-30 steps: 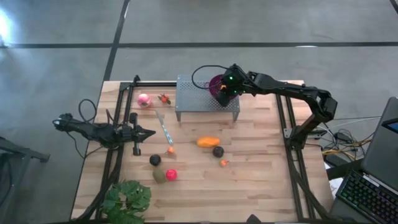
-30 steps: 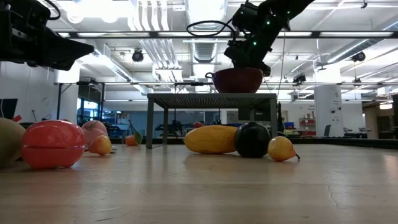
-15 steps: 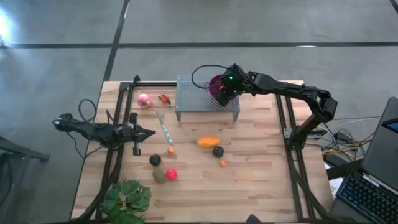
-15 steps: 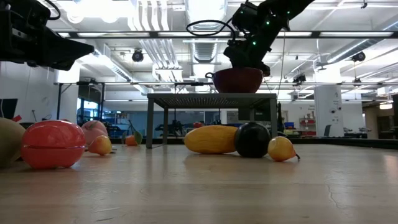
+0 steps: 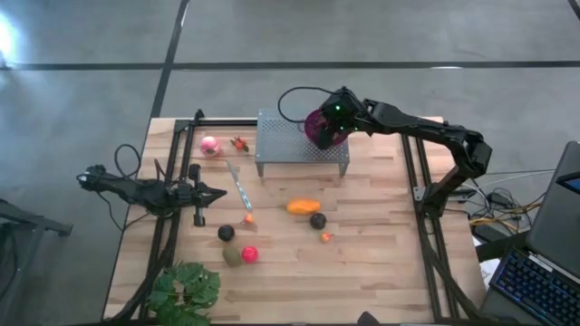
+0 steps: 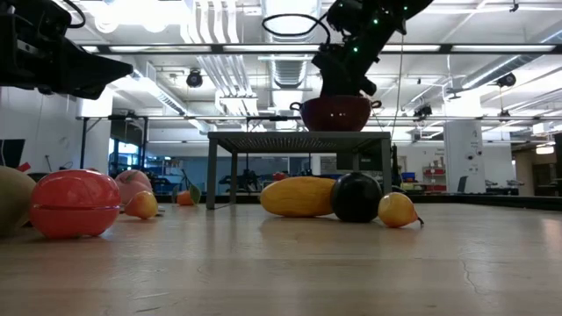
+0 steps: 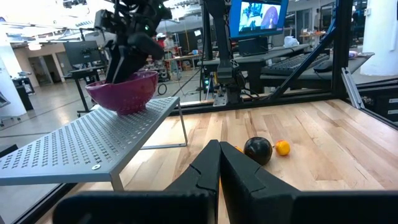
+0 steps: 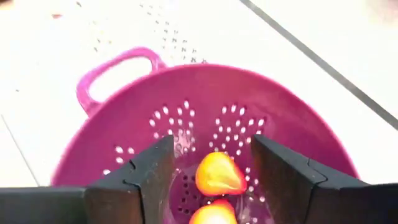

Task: Pick & Place Fruit
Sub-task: Put the black plum into the purple bowl on the shelf

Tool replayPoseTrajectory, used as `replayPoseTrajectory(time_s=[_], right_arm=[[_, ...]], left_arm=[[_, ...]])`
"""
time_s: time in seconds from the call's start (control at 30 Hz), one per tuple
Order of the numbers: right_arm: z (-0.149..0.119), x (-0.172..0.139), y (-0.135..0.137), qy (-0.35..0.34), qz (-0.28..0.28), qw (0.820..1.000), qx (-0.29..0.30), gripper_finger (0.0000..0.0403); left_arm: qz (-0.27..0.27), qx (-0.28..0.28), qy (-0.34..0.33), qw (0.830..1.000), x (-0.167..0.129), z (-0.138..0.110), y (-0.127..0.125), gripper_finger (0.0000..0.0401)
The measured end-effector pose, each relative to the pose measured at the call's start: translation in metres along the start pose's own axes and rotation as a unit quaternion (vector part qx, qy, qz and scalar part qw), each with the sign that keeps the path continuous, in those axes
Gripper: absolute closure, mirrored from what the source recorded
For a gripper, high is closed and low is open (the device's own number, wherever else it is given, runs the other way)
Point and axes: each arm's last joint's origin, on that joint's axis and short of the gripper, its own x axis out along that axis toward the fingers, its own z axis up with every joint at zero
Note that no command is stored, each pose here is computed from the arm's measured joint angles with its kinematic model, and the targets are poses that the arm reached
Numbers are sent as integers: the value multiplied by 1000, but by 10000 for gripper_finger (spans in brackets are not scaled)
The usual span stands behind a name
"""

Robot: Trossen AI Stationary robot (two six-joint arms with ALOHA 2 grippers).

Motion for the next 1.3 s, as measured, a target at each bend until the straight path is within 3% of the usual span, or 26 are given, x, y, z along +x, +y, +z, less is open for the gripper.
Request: replayPoseTrajectory(time_s=[0.47, 1.3], right_arm=[[17, -31, 7, 19, 7, 1000, -13, 219], [25, -88, 54, 45, 61, 993, -91, 312]], left_arm=[[0, 0, 0, 1000, 0, 0, 0, 389], [0, 0, 0, 1000, 0, 0, 0, 389]])
